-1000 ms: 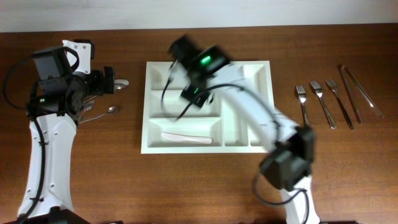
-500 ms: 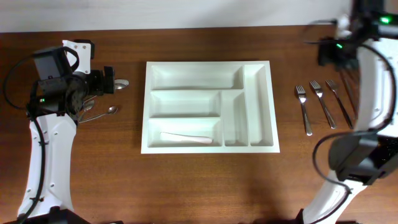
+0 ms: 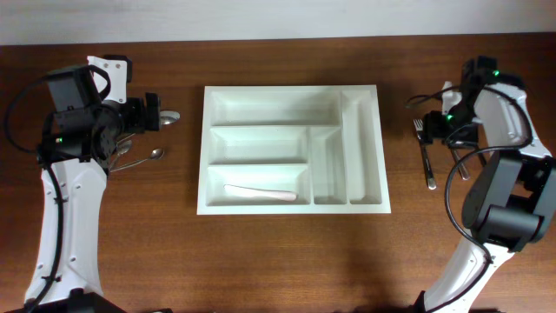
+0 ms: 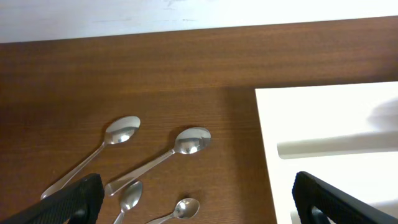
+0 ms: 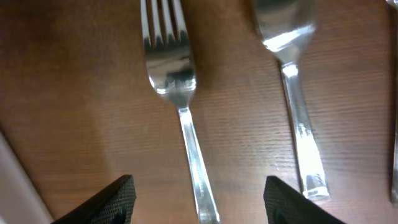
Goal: Pack container
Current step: 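Move right gripper back over the silver forks, then lower right gripper and grasp the leftmost silver fork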
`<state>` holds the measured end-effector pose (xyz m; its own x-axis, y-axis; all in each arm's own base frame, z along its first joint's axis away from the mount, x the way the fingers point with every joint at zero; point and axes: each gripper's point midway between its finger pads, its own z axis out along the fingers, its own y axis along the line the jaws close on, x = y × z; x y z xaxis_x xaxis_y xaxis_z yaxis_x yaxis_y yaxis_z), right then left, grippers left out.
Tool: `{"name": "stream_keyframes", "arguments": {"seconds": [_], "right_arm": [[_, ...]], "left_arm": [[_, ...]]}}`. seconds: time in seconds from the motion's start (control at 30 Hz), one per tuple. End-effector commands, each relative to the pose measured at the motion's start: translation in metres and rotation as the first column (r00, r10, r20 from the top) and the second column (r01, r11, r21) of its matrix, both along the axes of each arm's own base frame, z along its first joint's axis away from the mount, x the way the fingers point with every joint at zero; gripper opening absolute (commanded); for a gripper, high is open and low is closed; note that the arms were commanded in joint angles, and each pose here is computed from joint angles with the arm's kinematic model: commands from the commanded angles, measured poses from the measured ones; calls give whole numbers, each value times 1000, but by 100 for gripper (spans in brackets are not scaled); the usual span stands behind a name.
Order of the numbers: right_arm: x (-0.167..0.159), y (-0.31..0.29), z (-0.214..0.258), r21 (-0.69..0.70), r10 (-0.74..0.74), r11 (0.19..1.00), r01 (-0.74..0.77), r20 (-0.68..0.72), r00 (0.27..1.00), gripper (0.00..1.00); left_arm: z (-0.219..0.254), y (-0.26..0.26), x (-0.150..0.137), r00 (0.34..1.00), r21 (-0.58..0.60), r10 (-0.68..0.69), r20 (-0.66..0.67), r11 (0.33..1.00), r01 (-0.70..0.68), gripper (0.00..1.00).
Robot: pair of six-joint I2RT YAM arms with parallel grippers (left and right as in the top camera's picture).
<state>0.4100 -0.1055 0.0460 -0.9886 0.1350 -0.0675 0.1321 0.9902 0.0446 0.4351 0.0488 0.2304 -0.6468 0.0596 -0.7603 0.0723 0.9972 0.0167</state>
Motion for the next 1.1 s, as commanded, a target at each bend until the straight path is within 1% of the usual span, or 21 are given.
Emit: {"name": "stream_keyframes", "arguments": {"seconds": [0.0, 0.07, 0.17, 0.27, 0.37, 0.47, 0.57, 0.87, 0.93, 1.07], "right_arm": [[0, 1, -15, -10, 46, 999, -46, 9, 999, 67], [3, 3, -20, -10, 50, 999, -50, 27, 998, 67], [9, 14, -26, 2, 104, 995, -104, 54, 993, 67], [20, 19, -26, -20, 142, 990, -141, 91, 986, 67], [35, 20, -24, -43, 154, 988, -150, 146, 977, 66], [42, 20, -22, -50, 156, 988, -149, 176, 972, 64], [43, 19, -25, -51, 156, 988, -149, 174, 972, 63], [35, 20, -51, -33, 152, 988, -149, 113, 982, 62], [32, 21, -57, -21, 149, 989, -148, 94, 984, 58], [29, 22, -61, -12, 149, 989, -148, 78, 986, 54]], "left_arm": [[5, 3, 4, 1000, 18, -2, 8, 1000, 2, 99], [5, 3, 4, 1000, 18, -2, 8, 1000, 2, 99], [5, 3, 4, 1000, 18, -2, 8, 1000, 2, 99], [5, 3, 4, 1000, 18, -2, 8, 1000, 2, 99], [5, 3, 4, 1000, 18, -2, 8, 1000, 2, 99], [5, 3, 4, 1000, 18, -2, 8, 1000, 2, 99], [5, 3, 4, 1000, 18, -2, 8, 1000, 2, 99], [5, 3, 4, 1000, 18, -2, 8, 1000, 2, 99], [5, 3, 4, 1000, 18, -2, 8, 1000, 2, 99], [5, 3, 4, 1000, 18, -2, 8, 1000, 2, 99]]}}
